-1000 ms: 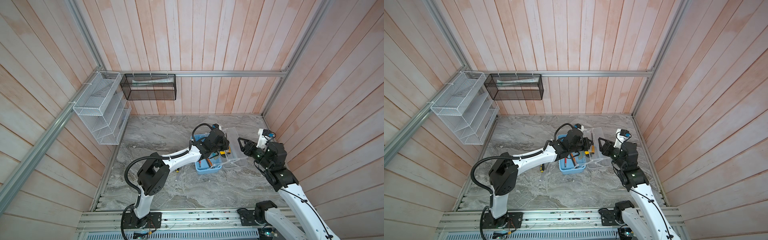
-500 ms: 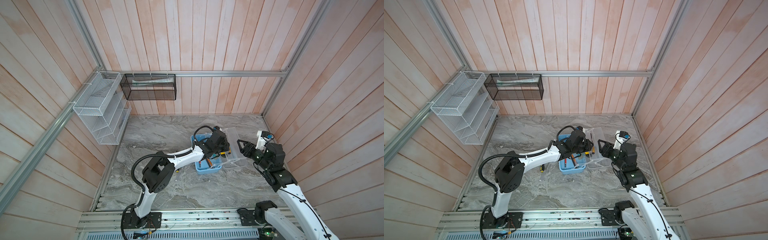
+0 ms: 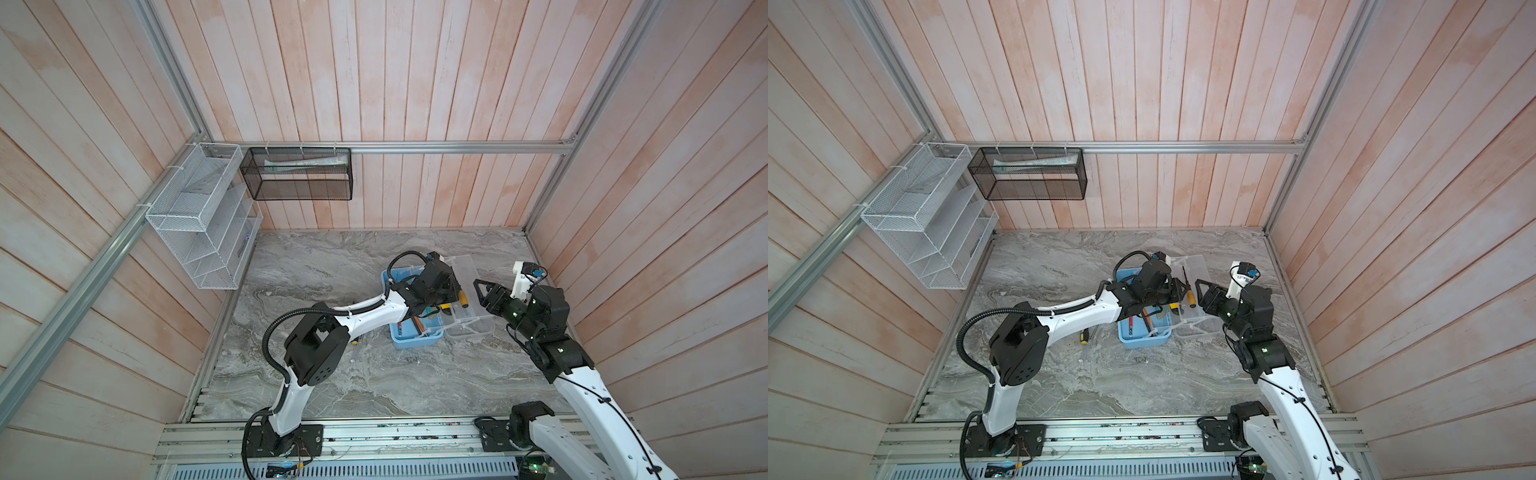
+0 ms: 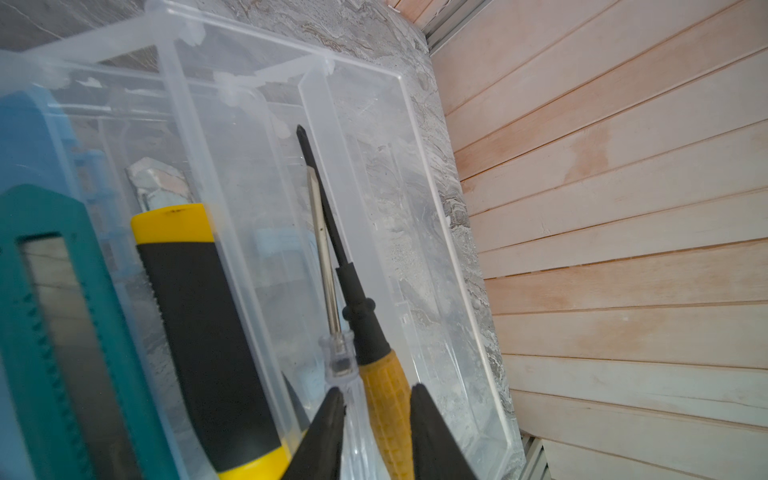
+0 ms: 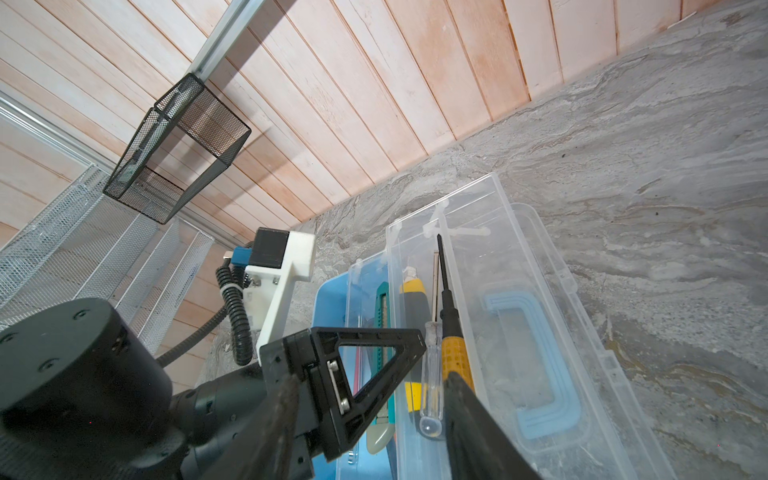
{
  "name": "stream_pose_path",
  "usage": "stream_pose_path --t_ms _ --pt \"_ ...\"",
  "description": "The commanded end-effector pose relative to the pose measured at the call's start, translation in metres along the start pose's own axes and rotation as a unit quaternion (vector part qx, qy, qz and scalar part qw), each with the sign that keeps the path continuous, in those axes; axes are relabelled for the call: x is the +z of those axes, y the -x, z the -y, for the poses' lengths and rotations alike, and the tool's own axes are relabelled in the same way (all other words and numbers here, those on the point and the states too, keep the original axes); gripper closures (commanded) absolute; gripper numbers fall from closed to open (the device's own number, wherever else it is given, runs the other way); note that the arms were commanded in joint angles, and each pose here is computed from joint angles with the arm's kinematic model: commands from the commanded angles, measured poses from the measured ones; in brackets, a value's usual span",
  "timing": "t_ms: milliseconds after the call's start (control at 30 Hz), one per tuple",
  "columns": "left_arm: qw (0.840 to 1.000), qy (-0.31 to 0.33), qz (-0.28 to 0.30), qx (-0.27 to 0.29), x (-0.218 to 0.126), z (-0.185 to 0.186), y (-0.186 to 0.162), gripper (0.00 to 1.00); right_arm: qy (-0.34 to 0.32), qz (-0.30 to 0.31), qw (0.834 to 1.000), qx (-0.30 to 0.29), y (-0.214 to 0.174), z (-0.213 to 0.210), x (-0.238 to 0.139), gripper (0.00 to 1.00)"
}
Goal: Pack the tool kit
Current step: 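Carry the clear-handled screwdriver into the box and open the left gripper, then move the left gripper back and grasp the black-yellow screwdriver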
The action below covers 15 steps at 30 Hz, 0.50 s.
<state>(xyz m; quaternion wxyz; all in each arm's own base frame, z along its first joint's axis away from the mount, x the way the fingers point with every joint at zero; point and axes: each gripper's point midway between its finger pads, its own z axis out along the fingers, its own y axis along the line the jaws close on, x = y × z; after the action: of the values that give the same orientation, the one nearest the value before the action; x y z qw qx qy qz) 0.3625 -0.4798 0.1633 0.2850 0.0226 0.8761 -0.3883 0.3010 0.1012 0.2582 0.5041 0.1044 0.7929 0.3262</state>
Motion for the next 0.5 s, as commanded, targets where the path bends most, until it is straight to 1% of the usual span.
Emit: stream_pose_path --t_ms 0,100,133,200,267,367,467 --pt "1.000 0.000 0.021 0.020 -0.013 0.005 0.010 0.69 0.005 -0.007 1.000 -0.005 0.000 -0.002 0.002 0.44" --pt "0.998 0.005 0.044 0.048 -0.029 0.009 0.021 0.69 0.002 -0.016 1.000 -0.004 -0.002 -0.001 0.005 0.44" --pt "0.997 0.012 0.052 0.057 -0.035 0.009 0.026 0.67 -0.001 -0.018 1.000 -0.003 -0.002 0.000 0.006 0.45" --pt "0.995 0.024 0.066 0.076 -0.046 0.008 0.032 0.62 -0.001 -0.021 1.000 -0.004 -0.001 -0.001 0.008 0.45" --pt "0.991 0.040 0.087 0.092 -0.062 0.003 0.039 0.53 -0.003 -0.027 1.000 -0.011 -0.002 -0.005 0.010 0.45" --pt "0.983 0.078 0.111 0.122 -0.088 -0.013 0.044 0.44 -0.017 -0.026 0.999 -0.039 -0.002 -0.017 0.014 0.44" --pt "0.972 0.139 0.117 0.148 -0.114 -0.041 0.043 0.40 -0.027 -0.026 0.996 -0.077 -0.009 -0.037 0.020 0.43"
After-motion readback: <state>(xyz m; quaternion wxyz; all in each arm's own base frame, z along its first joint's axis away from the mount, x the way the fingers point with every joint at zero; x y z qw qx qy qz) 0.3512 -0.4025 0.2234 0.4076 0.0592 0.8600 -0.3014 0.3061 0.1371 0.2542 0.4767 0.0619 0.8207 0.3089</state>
